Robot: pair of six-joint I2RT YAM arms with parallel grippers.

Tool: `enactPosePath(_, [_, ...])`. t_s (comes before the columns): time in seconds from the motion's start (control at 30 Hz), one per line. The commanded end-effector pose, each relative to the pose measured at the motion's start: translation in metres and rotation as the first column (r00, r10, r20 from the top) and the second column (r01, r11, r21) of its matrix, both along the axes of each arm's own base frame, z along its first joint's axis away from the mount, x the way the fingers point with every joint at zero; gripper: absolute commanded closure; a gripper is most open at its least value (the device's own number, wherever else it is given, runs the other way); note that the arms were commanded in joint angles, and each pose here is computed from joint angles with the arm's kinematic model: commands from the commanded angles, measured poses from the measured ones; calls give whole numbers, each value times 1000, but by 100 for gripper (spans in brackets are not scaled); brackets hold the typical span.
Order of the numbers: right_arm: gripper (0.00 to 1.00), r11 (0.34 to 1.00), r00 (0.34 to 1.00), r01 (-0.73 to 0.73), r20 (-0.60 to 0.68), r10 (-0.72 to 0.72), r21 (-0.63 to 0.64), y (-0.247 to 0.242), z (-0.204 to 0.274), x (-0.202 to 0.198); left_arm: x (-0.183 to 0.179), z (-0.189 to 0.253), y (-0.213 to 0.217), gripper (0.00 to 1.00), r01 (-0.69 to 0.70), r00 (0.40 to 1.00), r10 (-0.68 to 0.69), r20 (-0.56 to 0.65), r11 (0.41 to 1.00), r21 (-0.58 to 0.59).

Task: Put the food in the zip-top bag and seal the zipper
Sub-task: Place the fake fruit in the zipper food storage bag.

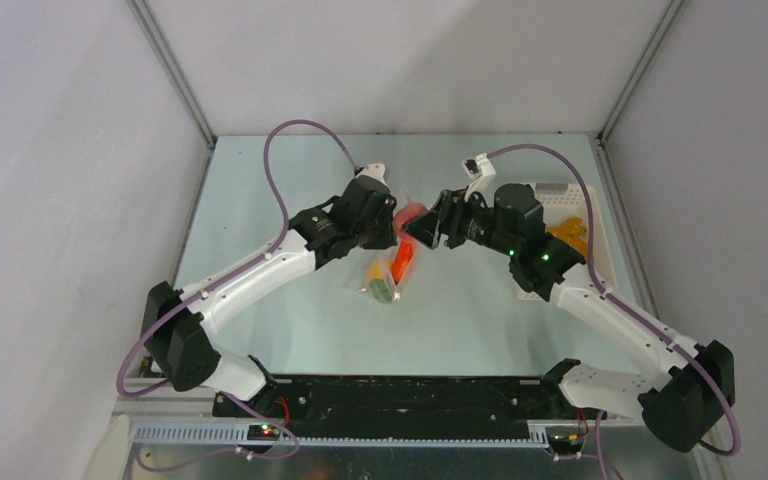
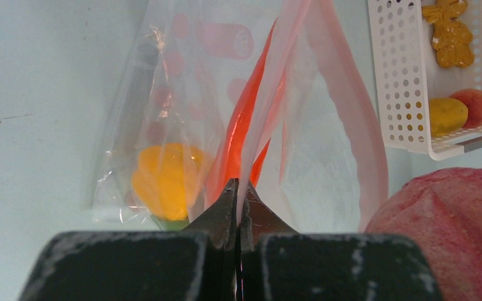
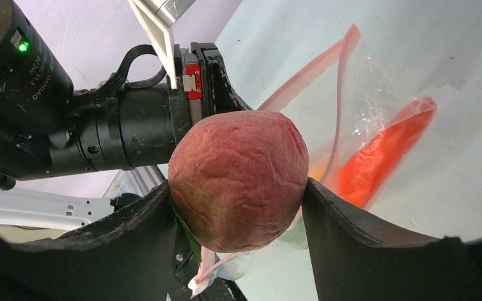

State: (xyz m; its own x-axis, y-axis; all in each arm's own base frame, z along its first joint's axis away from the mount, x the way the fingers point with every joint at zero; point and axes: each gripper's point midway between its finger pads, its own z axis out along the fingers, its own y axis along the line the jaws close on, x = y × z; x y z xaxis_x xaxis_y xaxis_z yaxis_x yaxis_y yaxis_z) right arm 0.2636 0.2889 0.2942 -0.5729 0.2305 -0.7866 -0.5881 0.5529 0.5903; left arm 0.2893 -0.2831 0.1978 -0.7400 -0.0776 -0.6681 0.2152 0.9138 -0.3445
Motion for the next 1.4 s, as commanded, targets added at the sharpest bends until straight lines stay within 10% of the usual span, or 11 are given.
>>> enactPosePath(0.0, [76,997,997,69,23,-69,19,3,22,14,-2,16,-6,100,11,1000,-10,29,998,-55])
enactPosePath(0.5, [74,910,975,194,-33,-221,-367,-14,-41,17,-1,44,-4,100,4,996,5,87,995,-100])
enactPosePath(0.97, [64,645,981,162,49,-189,-747,-24,-64,11,-2,55,-5,100,20,994,-8,106,993,-115])
enactPosePath(1.1, [50,592,974,183,65,-216,-785,-28,-63,13,-2,55,-5,100,19,994,-6,108,993,-119])
enactPosePath(1.37, [11,698,987,161,96,-132,-698,-14,-32,4,-2,52,-4,100,17,995,-6,103,994,-112])
